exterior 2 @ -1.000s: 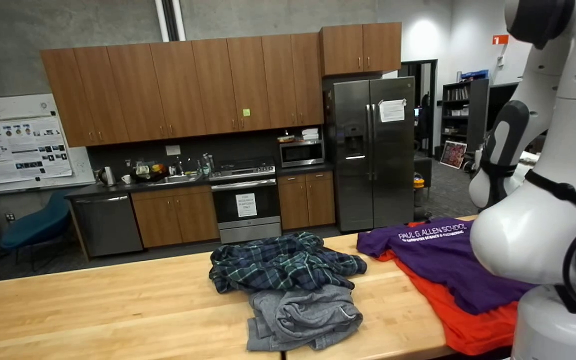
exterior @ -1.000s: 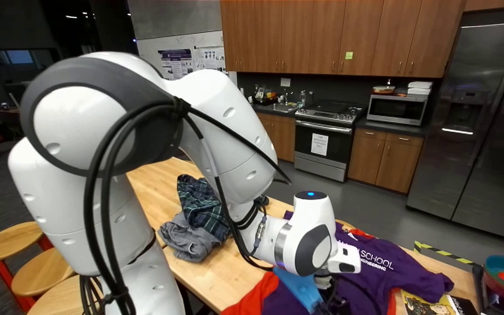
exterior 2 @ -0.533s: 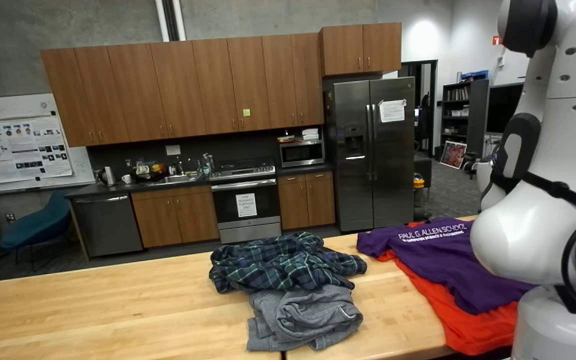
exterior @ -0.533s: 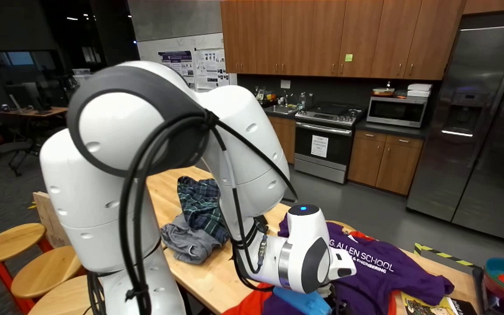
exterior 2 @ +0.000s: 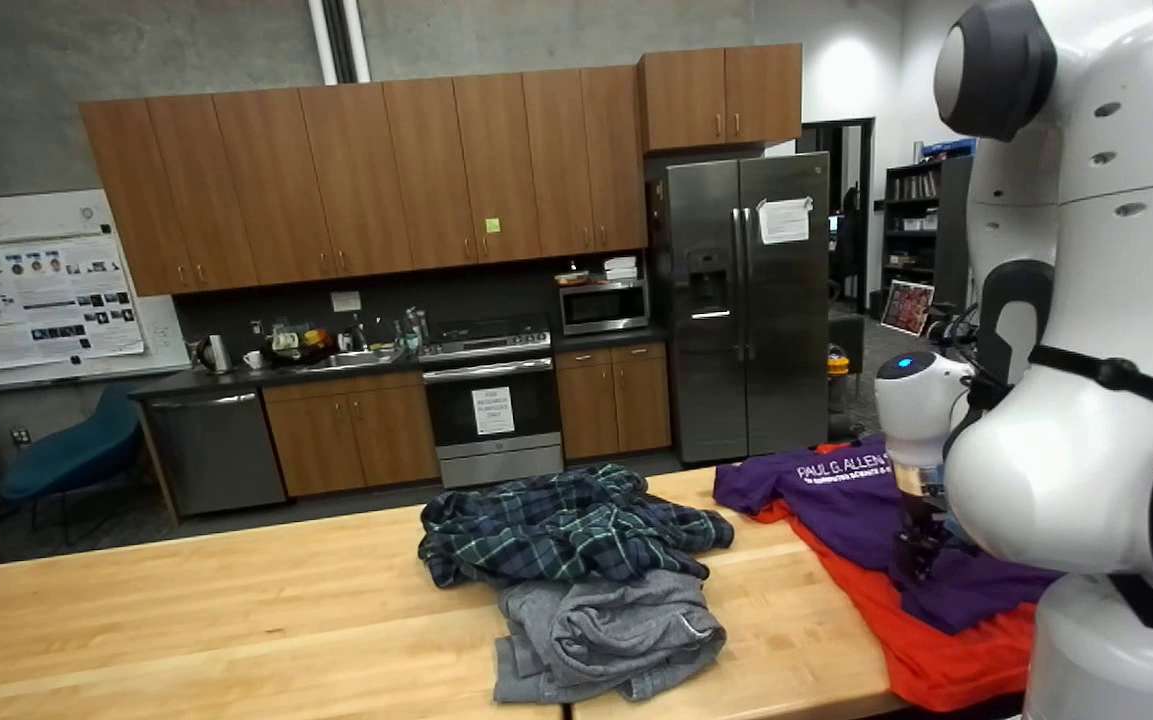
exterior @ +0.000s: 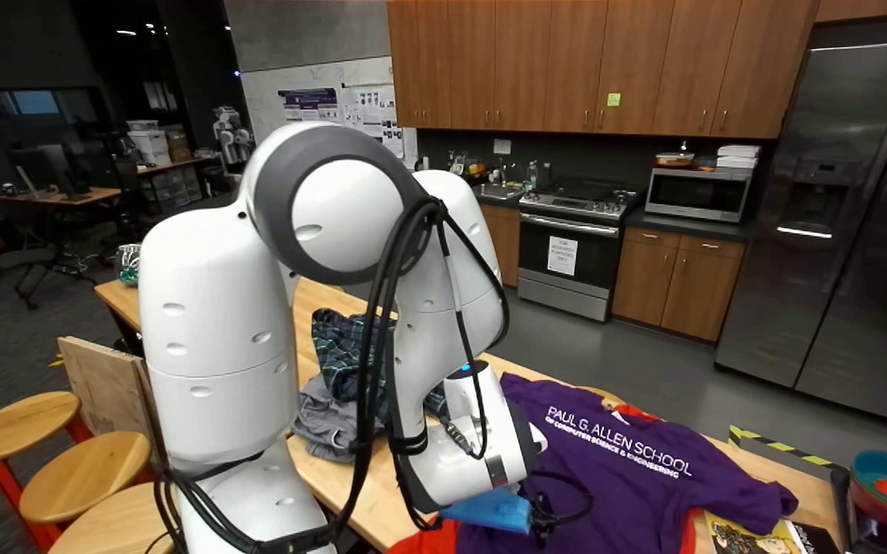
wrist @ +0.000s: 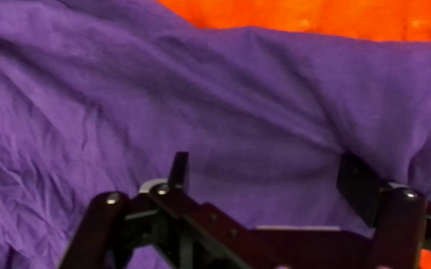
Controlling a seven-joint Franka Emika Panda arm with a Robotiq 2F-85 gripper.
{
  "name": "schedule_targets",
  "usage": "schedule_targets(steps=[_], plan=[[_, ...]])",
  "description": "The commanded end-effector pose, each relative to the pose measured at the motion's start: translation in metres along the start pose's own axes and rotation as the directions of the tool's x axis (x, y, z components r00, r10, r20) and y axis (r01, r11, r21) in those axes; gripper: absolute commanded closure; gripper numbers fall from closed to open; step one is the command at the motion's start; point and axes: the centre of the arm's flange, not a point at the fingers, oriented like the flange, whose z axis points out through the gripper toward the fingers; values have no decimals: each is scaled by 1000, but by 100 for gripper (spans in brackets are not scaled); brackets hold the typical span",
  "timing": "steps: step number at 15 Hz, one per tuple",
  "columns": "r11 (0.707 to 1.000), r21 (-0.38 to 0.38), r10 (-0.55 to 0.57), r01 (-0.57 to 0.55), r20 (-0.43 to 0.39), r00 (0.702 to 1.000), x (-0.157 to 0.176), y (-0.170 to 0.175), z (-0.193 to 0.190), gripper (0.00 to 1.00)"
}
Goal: Pick up the purple t-shirt
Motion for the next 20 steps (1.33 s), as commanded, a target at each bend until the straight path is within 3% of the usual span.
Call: schedule_targets(steps=[1,8,13,16,20], plan=[[999,-3,-48,48,-61,997,-43,-57,-40,0],[996,70,-48,62,-179,983,-51,-80,-65,0],[979,204,57,-7,-237,970,-62,-63,-82,0],[961,272,116,-57,-206,972,-77,-63,-89,0],[960,264,133,-93,-139,981,-93,-73,-73,0]])
